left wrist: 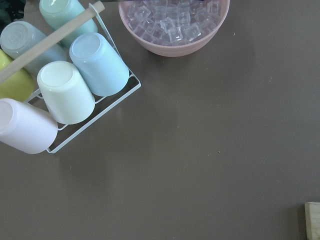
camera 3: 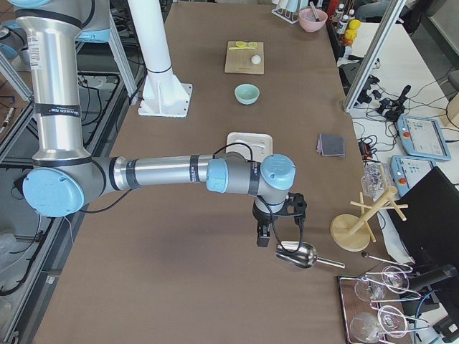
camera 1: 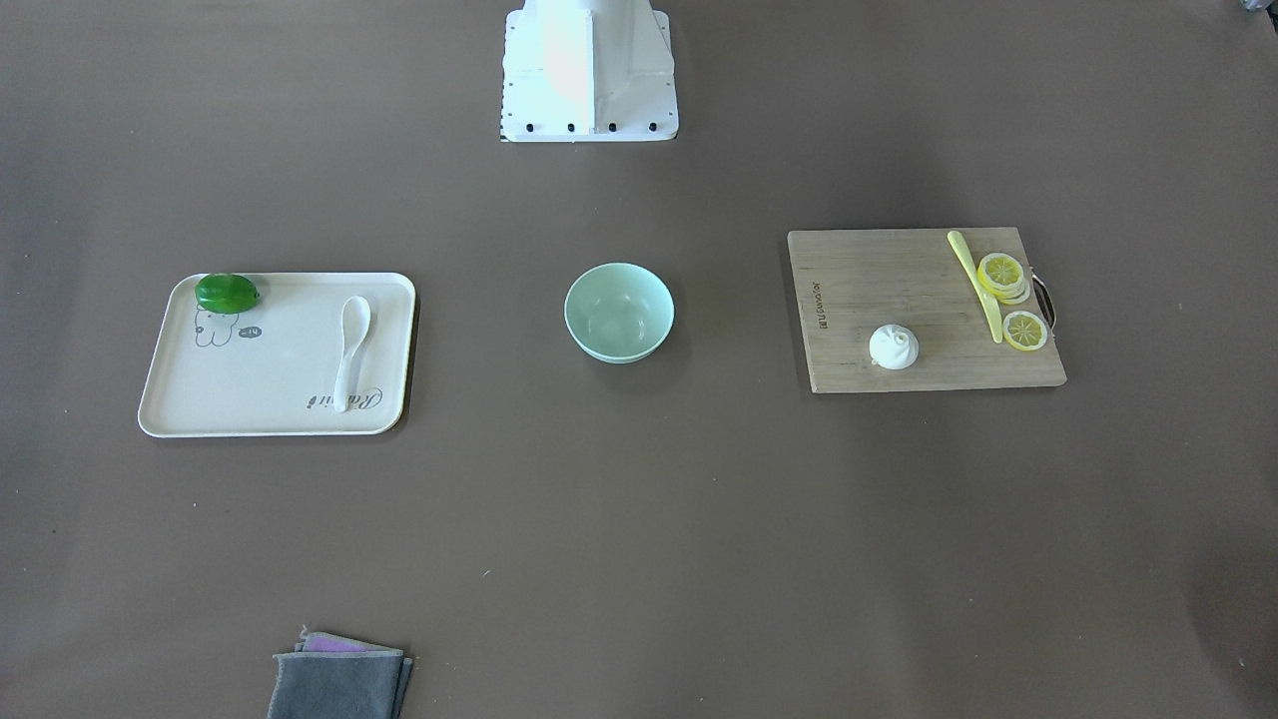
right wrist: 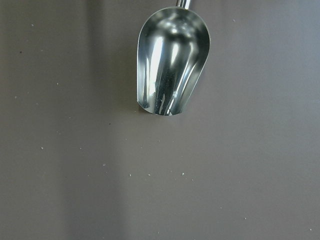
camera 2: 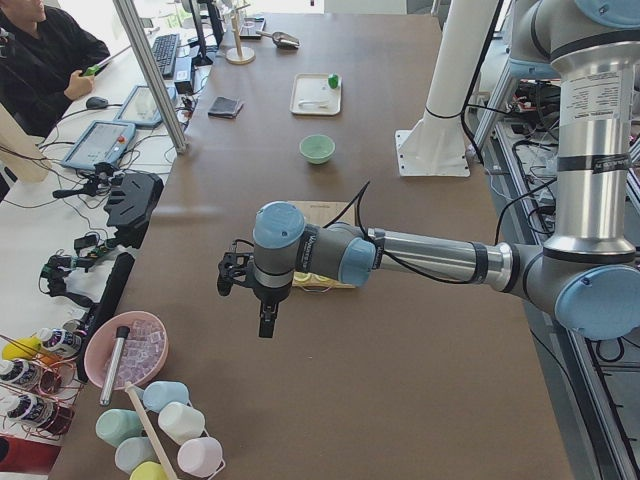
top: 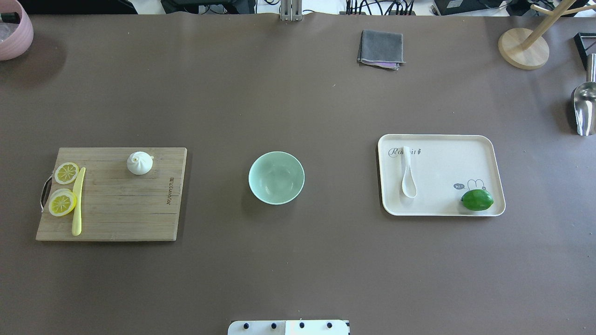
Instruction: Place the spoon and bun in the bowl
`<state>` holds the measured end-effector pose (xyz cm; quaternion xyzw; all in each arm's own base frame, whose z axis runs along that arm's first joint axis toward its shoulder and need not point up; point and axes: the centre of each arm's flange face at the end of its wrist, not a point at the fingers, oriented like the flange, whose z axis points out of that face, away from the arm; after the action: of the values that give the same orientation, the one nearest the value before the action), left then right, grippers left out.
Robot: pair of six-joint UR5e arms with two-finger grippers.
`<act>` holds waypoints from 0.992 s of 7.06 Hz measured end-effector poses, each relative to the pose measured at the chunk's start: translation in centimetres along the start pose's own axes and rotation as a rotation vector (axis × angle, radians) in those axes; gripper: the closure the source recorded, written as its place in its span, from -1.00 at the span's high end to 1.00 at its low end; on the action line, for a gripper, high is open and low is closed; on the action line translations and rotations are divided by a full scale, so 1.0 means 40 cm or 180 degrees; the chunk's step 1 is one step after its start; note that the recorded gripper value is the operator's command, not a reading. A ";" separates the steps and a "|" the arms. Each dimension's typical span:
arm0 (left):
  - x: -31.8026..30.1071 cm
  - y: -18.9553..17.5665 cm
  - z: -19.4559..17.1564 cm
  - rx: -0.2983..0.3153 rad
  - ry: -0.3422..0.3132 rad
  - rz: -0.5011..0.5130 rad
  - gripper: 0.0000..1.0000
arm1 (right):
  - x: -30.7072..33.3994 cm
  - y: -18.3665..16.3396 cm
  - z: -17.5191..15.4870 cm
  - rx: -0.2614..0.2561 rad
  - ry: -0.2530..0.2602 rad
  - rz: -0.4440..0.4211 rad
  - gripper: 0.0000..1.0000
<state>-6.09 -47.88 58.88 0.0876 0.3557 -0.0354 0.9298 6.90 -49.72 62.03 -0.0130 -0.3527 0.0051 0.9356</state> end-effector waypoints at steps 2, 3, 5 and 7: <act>-0.004 0.001 0.006 -0.0015 -0.0001 -0.0006 0.97 | -0.001 -0.001 -0.001 0.0002 -0.0003 -0.0002 1.00; -0.007 0.002 0.009 -0.0022 -0.0003 -0.0013 0.97 | -0.001 -0.001 -0.001 0.0003 -0.0004 -0.0002 1.00; -0.012 0.002 0.014 -0.0035 -0.0011 -0.0027 0.97 | -0.001 -0.002 -0.001 0.0004 -0.0004 -0.0004 1.00; -0.013 -0.003 0.014 -0.0029 -0.0031 -0.0025 0.97 | -0.002 -0.002 -0.001 0.0004 -0.0006 -0.0007 1.00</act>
<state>-6.11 -48.09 59.62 0.0818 0.3518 -0.0378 0.9317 6.85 -49.81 61.96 -0.0120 -0.3535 0.0043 0.9353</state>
